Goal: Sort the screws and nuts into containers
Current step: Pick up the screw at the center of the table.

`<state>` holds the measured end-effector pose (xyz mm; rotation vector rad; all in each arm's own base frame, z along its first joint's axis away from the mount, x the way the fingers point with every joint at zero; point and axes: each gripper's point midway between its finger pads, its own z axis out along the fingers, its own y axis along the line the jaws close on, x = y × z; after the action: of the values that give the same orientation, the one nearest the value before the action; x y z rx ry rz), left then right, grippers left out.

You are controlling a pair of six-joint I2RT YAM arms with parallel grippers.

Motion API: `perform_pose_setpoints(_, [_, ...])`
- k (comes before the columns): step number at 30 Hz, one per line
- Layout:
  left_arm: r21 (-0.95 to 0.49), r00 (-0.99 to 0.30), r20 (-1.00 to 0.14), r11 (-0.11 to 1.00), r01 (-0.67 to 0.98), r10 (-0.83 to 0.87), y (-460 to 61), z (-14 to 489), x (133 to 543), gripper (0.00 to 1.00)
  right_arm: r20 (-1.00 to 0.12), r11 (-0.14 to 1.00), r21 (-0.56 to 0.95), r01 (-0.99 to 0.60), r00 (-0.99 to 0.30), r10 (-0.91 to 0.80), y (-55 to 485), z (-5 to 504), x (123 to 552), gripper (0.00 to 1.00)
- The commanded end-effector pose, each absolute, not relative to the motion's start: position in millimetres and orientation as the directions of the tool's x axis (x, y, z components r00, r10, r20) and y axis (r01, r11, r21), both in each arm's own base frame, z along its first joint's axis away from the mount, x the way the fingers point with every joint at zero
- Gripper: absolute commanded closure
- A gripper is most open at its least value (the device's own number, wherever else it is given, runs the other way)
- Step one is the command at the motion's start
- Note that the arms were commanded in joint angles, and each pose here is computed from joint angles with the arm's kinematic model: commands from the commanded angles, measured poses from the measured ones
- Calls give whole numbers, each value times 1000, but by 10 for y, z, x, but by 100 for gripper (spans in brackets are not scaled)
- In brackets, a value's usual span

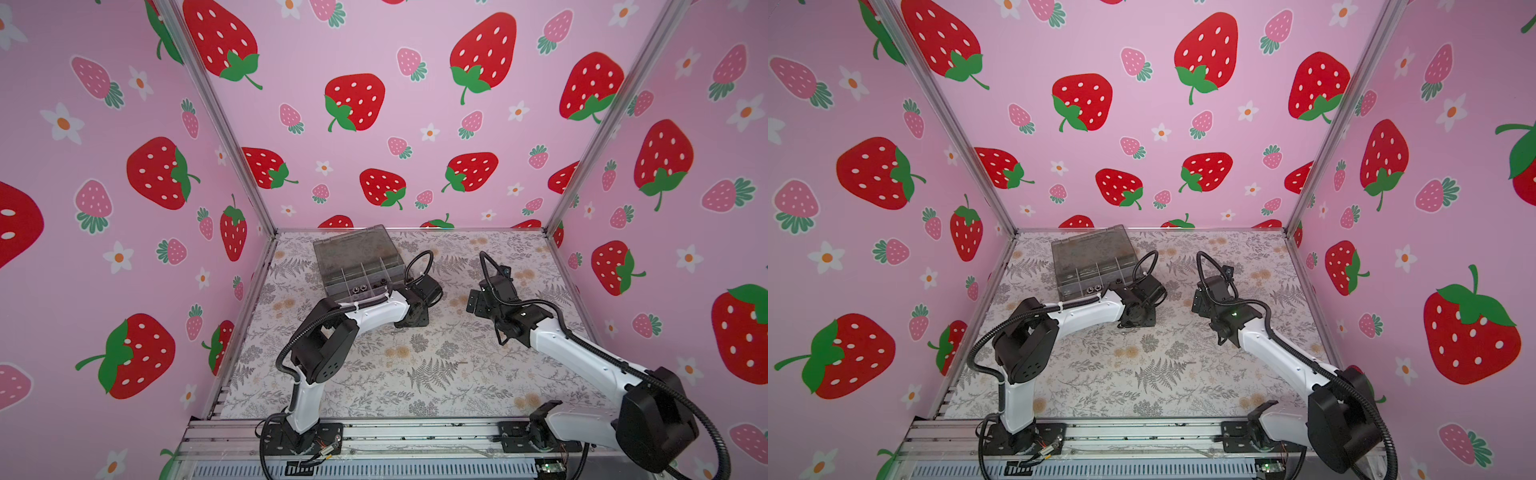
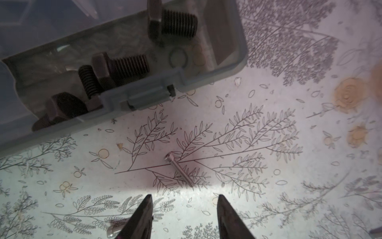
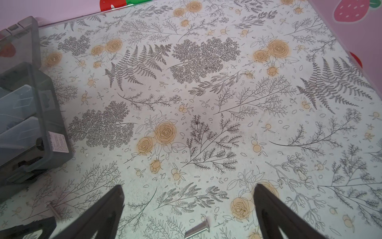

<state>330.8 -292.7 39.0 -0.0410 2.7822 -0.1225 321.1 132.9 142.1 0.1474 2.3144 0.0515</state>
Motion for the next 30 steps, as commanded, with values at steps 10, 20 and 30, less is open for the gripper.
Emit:
perform_pose_setpoints(10, [-71,-941,-334,997,-25,-47,-2915,327,3453,58,-707,992,102,81,-695,129,1399,1325,3278,0])
perform_pose_setpoints(20, [-8,-953,-302,1000,-12,-14,-2874,229,3494,60,-692,994,101,45,-715,103,1500,1283,3338,0])
perform_pose_setpoints(30, [31,-968,-249,999,9,16,-2764,155,3351,68,-692,994,100,53,-714,108,1492,1299,3358,0])
